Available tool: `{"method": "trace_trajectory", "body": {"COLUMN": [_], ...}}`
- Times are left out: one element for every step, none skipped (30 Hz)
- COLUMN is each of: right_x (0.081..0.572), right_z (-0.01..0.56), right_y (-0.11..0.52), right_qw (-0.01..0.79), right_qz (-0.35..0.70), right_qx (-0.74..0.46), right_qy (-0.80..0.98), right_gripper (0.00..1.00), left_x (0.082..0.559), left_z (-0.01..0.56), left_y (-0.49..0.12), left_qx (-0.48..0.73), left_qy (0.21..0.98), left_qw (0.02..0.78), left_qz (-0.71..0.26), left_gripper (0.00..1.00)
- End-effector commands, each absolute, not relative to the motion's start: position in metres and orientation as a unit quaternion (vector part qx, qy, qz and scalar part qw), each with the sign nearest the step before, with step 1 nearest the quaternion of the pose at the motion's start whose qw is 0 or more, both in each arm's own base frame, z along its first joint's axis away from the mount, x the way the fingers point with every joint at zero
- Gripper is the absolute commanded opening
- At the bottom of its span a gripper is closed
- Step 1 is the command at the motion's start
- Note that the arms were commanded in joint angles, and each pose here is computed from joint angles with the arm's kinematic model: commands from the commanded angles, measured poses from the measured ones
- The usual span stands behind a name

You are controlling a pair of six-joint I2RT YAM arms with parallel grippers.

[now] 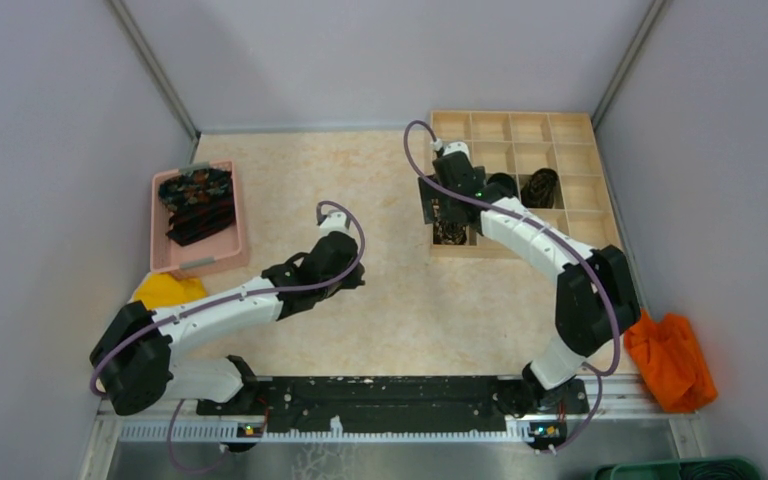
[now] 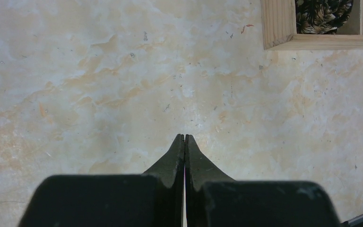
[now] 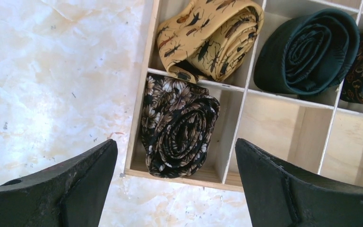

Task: Roll the ties
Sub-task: Reset both arms

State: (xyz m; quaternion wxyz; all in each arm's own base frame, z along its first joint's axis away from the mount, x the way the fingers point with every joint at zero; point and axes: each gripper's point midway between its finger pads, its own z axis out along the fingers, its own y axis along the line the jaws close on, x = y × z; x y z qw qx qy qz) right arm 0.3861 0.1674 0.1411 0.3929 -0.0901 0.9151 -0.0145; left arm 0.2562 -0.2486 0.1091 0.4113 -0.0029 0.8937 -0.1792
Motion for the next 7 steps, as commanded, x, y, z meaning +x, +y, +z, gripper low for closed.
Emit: {"method": "trace_trajectory", "body": {"right_x": [0.3881, 0.3876, 0.3880, 0.3870, 0.3868, 0.3864, 0.3860], "right_z": [0.1734, 0.1729, 0.1739, 0.1750, 0.1760, 0.1773, 0.1788], "right_y": [0.1769, 0.1758, 0.1752, 0.1749, 0.1735, 0.1722, 0.1715], "right_qw": [0.444, 0.444, 0.449, 0.451, 0.453, 0.454, 0.456], "right_qz": [0.015, 0.012, 0.012, 0.015, 0.012, 0.011, 0.010], "right_qx": [-0.085, -0.086, -0.083, -0.084, -0.080, -0.077, -0.075], "right_qy": [0.892, 0.892, 0.890, 0.888, 0.888, 0.887, 0.887], "right_gripper": [0.95, 0.95, 0.95, 0.95, 0.95, 0.95, 0.96], "left_x": [0.2584, 0.2582, 0.2581, 0.2580, 0.2580, 0.2579, 0.2578], "left_z": [0.1146, 0.1144, 0.1141, 0.1147, 0.1153, 0.1152, 0.1152], "left_y": [-0.2504, -0.2503, -0.2502, -0.2501, -0.2502, -0.2495, -0.2492], "left_qx": [-0.007, -0.007, -0.007, -0.008, -0.008, -0.009, -0.009], "left_qy": [0.892, 0.892, 0.893, 0.892, 0.892, 0.892, 0.892], "left_qw": [0.411, 0.411, 0.411, 0.411, 0.412, 0.412, 0.412], "left_qz": [-0.187, -0.187, -0.186, -0.187, -0.188, -0.187, -0.186], "left_gripper": [0.00, 0.00, 0.00, 0.00, 0.00, 0.00, 0.00]}}
